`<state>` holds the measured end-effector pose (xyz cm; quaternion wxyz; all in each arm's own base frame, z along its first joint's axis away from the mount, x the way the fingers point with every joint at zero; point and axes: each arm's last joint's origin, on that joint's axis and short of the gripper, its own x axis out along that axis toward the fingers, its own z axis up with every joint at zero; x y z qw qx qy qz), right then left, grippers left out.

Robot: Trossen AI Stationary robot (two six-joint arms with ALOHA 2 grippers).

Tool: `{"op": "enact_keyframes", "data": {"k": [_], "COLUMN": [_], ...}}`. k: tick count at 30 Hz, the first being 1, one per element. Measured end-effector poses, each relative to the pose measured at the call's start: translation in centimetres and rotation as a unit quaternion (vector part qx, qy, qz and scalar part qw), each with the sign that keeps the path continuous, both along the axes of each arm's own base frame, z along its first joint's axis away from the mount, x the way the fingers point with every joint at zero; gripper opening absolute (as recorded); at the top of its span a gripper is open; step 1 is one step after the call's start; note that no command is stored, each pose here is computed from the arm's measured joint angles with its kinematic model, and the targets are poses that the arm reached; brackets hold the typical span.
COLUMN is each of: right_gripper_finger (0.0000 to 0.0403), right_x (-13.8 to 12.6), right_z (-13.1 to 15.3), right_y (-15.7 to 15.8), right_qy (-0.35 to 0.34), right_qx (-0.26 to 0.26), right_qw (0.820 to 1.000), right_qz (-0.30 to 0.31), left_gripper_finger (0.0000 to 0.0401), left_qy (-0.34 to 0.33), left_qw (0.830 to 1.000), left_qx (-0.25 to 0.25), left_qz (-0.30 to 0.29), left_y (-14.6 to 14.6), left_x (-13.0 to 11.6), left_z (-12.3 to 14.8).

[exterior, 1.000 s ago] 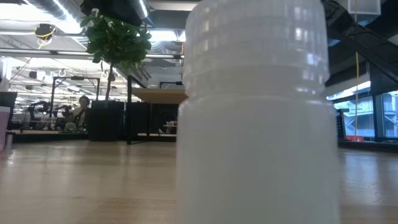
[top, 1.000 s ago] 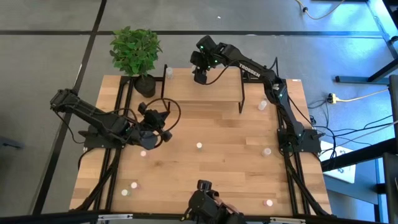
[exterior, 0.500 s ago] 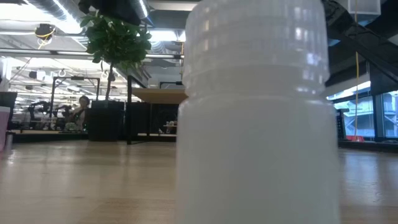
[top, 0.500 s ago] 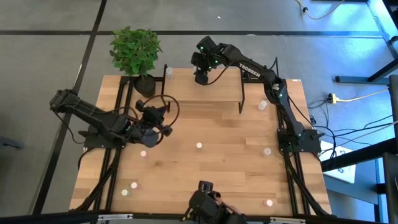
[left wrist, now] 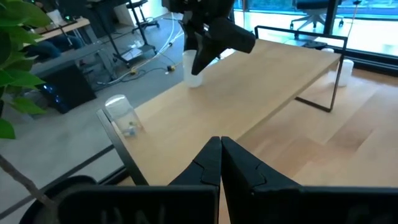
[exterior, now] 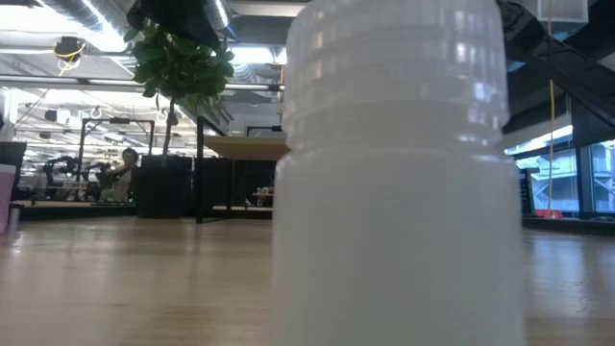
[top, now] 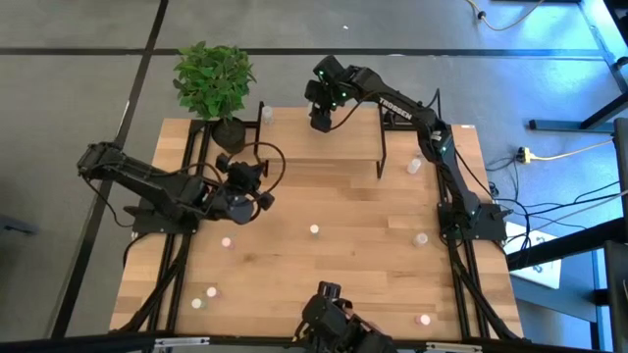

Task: Pick and place medicine bottles onto shelf by color
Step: Put the center white pill bottle on the shelf

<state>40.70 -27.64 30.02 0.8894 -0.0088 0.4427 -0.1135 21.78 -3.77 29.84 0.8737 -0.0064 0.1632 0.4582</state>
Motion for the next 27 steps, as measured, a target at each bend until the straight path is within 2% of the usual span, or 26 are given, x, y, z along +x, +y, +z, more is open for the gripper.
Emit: {"op": "enact_keyframes", "data": {"k": [20, 27], "right_gripper_finger": [0.0159, 0.0176], "right_x": [-0.09, -0.09], "right_z": [-0.09, -0.09], "right_y": [0.07, 0.07], "right_qy": [0.006, 0.006], "right_qx": [0.003, 0.003], "right_qw": [1.0, 1.0], "right_qz": [0.003, 0.003], "left_gripper_finger": [0.0, 0.0], "left_qy": [0.0, 0.0], "left_qw": [1.0, 1.0], "left_qx": [0.001, 0.001], "left_qz": [0.001, 0.001], "left_y": [0.0, 0.0], "left_x": [-0.01, -0.01], "left_z": [0.01, 0.01]}}
